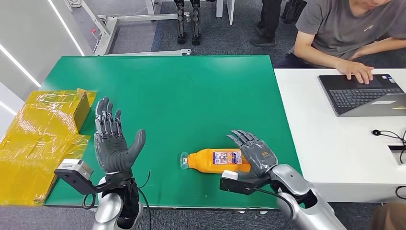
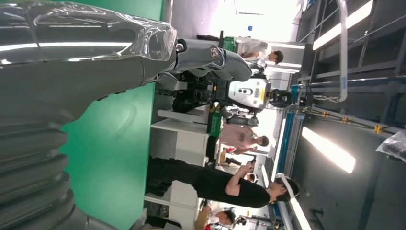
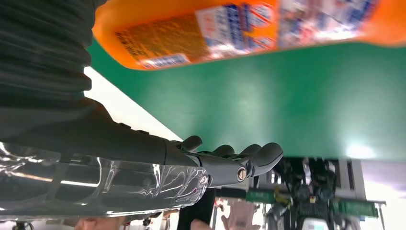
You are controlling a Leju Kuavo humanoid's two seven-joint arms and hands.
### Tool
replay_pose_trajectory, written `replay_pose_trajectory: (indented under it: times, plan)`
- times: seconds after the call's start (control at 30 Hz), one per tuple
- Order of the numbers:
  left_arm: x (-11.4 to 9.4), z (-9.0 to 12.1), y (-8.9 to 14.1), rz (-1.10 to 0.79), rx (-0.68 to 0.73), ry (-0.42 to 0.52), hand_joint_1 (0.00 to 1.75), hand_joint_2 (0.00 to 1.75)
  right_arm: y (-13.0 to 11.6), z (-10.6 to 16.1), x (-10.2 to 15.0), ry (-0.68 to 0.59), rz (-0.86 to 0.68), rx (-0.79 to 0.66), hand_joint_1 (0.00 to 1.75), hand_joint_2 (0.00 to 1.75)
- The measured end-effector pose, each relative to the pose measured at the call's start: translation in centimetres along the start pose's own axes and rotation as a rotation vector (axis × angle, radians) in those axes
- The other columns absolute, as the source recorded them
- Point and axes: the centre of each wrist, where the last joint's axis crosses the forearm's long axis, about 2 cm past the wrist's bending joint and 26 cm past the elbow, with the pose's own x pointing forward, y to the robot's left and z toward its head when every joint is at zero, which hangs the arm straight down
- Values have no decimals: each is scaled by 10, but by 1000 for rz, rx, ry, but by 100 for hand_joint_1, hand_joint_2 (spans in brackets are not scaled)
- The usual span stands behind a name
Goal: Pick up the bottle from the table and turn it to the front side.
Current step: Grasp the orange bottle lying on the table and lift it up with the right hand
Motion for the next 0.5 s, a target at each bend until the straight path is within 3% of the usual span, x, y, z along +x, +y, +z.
replay_pose_trajectory:
  times: [0.27, 0.5]
  plan:
    - [-4, -6, -2, 14, 9, 4, 0, 175, -24, -2, -43, 34, 69, 179, 0, 175]
    - [-5, -7, -2, 13, 17, 7, 0, 175, -32, -8, -59, 54, 95, 250, 0, 175]
